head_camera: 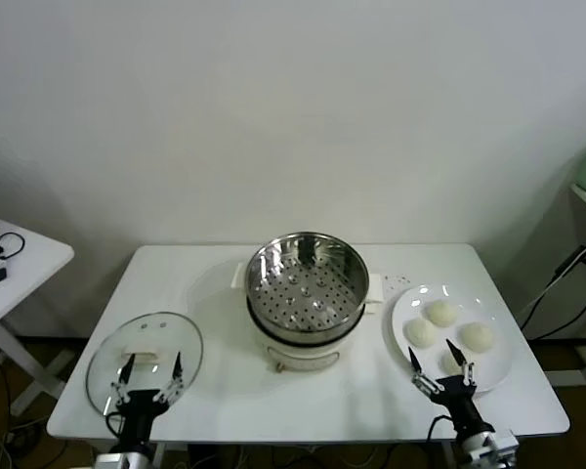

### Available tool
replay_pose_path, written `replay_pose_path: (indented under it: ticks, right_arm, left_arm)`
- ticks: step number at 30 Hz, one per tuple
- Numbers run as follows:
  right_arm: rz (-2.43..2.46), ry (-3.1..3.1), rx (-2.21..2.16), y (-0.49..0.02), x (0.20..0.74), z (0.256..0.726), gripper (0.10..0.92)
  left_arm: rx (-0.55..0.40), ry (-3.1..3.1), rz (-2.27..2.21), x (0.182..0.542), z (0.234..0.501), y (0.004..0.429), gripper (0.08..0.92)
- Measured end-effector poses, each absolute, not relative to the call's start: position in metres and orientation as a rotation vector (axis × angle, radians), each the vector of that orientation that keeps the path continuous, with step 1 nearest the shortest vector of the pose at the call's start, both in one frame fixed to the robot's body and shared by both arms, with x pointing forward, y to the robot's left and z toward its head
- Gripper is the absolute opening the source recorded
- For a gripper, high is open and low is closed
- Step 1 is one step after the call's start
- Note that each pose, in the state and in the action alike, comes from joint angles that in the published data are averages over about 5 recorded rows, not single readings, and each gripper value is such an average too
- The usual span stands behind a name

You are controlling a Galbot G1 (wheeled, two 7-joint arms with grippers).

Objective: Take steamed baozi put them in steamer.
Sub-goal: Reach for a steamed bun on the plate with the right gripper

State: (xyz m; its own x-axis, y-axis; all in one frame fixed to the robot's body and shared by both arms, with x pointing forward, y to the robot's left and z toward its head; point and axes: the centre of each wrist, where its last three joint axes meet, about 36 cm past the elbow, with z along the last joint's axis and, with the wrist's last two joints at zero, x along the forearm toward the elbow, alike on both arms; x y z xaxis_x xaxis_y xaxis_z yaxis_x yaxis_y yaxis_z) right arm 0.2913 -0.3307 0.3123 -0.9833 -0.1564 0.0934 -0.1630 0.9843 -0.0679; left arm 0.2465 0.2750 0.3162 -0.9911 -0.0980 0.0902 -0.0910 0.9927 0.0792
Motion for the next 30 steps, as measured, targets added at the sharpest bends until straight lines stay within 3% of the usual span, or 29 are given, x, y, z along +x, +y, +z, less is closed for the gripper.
replay_pose_path:
  ticks: [10,22,30]
  right_arm:
    - [0.382,-3.029,0.387,-0.392,0.344,0.344,0.823]
    - [0.835,-2.661,0.843,-0.491,0.442,0.423,0.823]
    - [1.057,-2.263,1.122,-0.523,0.518,0.473,0.823]
  left_arm:
    - [0.159,-3.057,-0.133,0.249,0.319,0.279,0.823]
    - [0.134,-3.064,-0.139,0.252,0.322,0.277,0.823]
    - [0.119,-3.053,-0.146,0.257,0.321,0.277,0.823]
